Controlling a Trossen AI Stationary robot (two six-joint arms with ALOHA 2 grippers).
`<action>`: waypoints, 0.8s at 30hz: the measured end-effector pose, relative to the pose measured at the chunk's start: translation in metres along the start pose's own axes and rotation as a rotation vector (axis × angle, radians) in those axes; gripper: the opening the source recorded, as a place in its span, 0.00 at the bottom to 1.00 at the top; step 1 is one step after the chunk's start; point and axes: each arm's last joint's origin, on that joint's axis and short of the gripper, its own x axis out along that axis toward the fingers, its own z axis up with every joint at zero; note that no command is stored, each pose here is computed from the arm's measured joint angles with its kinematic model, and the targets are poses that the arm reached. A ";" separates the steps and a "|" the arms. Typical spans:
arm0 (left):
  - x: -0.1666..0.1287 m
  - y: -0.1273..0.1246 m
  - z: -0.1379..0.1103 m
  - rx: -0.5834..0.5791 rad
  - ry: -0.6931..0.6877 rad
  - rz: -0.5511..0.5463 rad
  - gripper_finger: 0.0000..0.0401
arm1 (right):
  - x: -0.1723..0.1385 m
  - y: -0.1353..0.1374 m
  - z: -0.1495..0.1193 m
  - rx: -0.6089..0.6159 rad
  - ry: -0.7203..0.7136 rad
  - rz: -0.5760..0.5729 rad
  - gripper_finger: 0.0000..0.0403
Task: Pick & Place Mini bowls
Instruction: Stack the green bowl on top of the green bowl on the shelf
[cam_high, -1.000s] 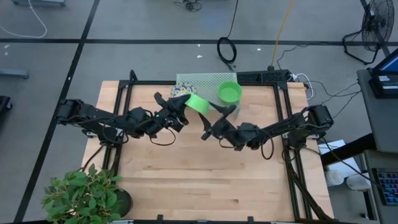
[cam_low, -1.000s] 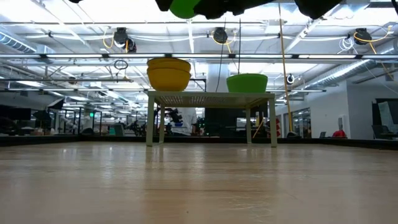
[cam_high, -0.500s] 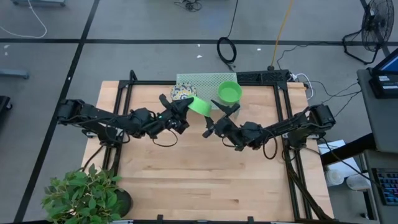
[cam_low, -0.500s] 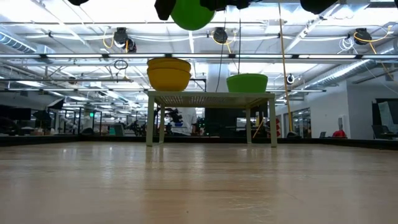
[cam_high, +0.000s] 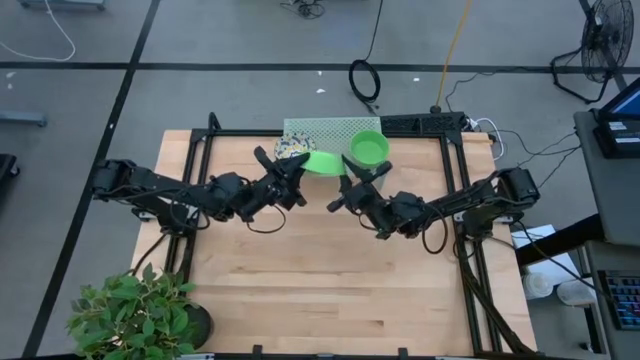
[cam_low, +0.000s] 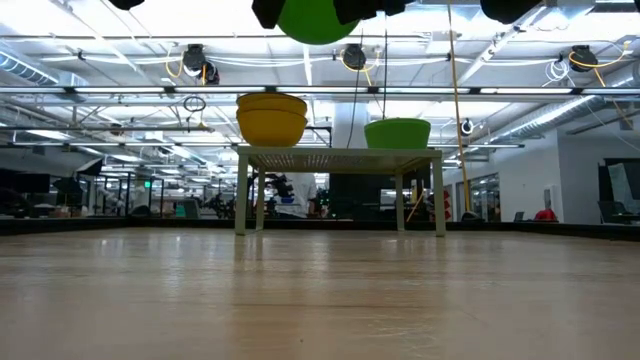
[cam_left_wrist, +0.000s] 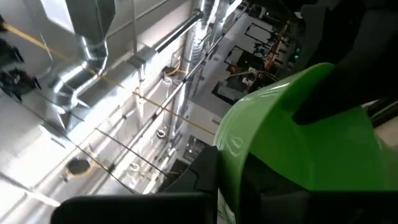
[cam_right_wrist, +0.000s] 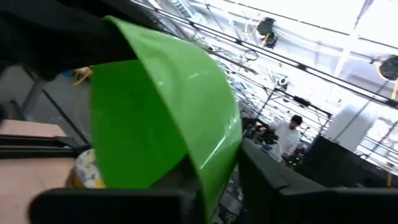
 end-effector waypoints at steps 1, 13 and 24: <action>0.000 -0.001 0.000 -0.026 0.003 -0.005 0.06 | 0.000 -0.001 0.000 -0.003 0.000 -0.005 0.15; -0.001 -0.007 0.002 -0.445 -0.056 -0.089 0.33 | 0.006 -0.005 -0.002 -0.055 -0.014 -0.020 0.00; -0.007 -0.016 0.012 -0.658 -0.270 -0.336 0.48 | 0.006 -0.002 -0.003 -0.085 -0.012 -0.006 0.00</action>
